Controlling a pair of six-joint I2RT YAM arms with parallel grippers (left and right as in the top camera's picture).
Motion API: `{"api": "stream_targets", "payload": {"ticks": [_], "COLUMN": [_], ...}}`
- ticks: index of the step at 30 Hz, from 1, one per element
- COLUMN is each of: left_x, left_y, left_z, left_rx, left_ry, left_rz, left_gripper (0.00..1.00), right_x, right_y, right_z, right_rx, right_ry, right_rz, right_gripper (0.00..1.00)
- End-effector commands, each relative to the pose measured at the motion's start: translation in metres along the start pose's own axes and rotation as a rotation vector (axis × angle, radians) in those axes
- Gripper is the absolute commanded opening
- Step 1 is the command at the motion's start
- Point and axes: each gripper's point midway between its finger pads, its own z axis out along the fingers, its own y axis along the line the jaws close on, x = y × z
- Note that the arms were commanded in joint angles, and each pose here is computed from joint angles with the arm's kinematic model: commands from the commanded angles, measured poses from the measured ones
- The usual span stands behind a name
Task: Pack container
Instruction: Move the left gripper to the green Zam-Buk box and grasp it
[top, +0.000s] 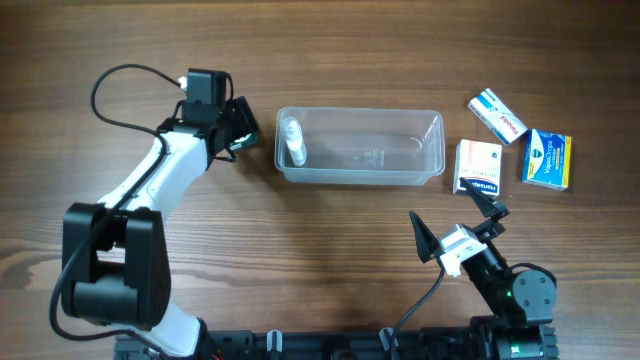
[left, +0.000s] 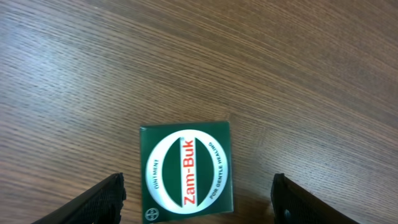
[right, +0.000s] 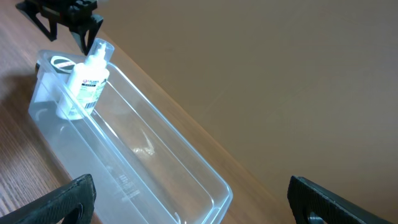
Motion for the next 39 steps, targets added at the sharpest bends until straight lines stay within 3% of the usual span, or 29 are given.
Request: {"api": "stream_targets", "payload": {"ticks": [1, 13, 21, 39], "left_x": [-0.004, 0.005, 0.006, 0.018], "left_y": [-0.004, 0.009, 0.005, 0.006], "left_z": [0.006, 0.02, 0.021, 0.042], "left_rx": [-0.035, -0.119, -0.1, -0.089], "left_ry": [-0.028, -0.025, -0.018, 0.023], "left_rz": [0.007, 0.029, 0.031, 0.064], "left_gripper": [0.76, 0.8, 0.99, 0.99], "right_x": [-0.001, -0.001, -0.001, -0.001], "right_y": [0.0, 0.0, 0.0, 0.0], "right_z": [0.0, 0.0, 0.0, 0.0], "right_rx": [0.0, 0.0, 0.0, 0.0], "right_ry": [-0.006, -0.006, -0.006, -0.006], "right_rz": [-0.009, -0.008, -0.008, -0.008], "right_gripper": [1.0, 1.0, 1.0, 1.0]}}
